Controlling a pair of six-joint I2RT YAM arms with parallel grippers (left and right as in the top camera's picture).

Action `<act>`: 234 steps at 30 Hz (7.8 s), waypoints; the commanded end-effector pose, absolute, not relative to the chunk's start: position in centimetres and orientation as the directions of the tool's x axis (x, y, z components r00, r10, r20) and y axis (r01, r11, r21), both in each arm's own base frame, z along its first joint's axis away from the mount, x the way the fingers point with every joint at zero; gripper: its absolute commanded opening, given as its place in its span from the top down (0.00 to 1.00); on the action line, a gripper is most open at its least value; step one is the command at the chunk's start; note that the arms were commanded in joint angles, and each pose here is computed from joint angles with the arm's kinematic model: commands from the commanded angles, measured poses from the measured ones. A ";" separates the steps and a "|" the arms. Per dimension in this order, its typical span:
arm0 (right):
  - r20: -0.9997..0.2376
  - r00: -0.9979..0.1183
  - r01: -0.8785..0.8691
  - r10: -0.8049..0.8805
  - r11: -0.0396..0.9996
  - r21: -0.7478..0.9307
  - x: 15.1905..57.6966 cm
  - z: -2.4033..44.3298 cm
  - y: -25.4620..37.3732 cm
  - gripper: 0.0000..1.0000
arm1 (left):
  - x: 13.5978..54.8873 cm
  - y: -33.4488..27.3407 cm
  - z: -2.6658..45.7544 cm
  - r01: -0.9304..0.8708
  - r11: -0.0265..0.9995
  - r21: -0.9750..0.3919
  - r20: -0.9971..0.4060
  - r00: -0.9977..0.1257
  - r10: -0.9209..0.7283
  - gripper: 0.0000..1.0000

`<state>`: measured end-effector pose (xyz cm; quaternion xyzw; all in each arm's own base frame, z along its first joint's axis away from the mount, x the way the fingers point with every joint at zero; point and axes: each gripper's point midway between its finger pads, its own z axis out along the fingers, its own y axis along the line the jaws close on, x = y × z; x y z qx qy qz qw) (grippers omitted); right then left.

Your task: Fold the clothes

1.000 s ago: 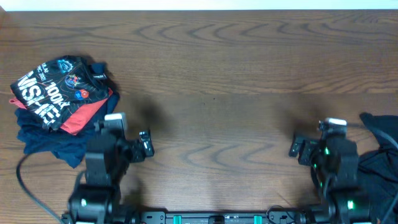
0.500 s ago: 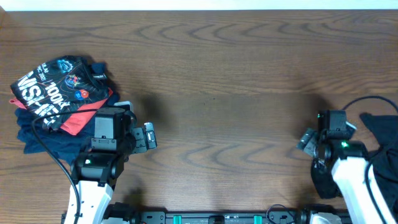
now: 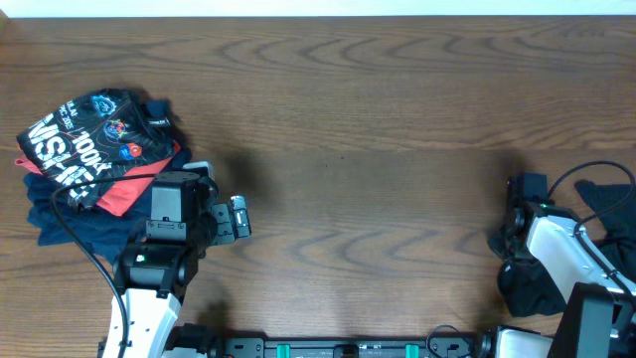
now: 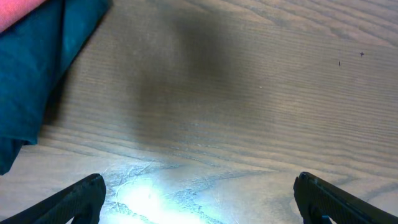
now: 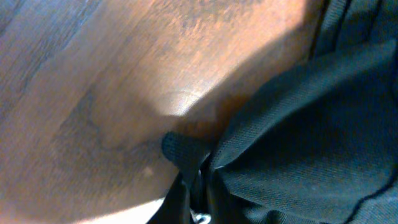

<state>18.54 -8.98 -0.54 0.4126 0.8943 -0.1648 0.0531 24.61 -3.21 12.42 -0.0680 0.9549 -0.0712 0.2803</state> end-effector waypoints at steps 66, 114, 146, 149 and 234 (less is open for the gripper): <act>-0.467 -0.542 0.725 0.698 0.670 0.160 40.9 0.5 -24.7 0.49 | 26.7 -3.3 14.5 -0.086 0.976 -0.201 -0.605 -0.772 -0.192 0.02; -0.967 0.030 -0.217 0.254 0.946 0.241 33.0 53.3 2.1 0.99 | 28.4 -13.2 15.2 0.262 0.773 -0.577 -0.537 -0.835 -0.118 0.02; -0.948 -0.075 -0.196 0.309 0.928 0.318 33.3 51.0 2.2 0.99 | 30.4 -31.8 4.7 0.389 0.688 -0.613 -0.492 -0.869 0.053 0.02; -0.957 -0.086 -0.259 0.278 0.921 0.291 33.0 51.0 3.3 0.99 | 30.9 -32.3 5.7 0.405 0.676 -0.616 -0.515 -0.856 0.044 0.02; -0.855 -0.385 0.252 0.347 0.931 0.264 36.3 38.7 -6.9 0.99 | 35.2 -14.4 31.2 0.346 0.864 -0.366 -0.867 -0.465 -0.181 0.94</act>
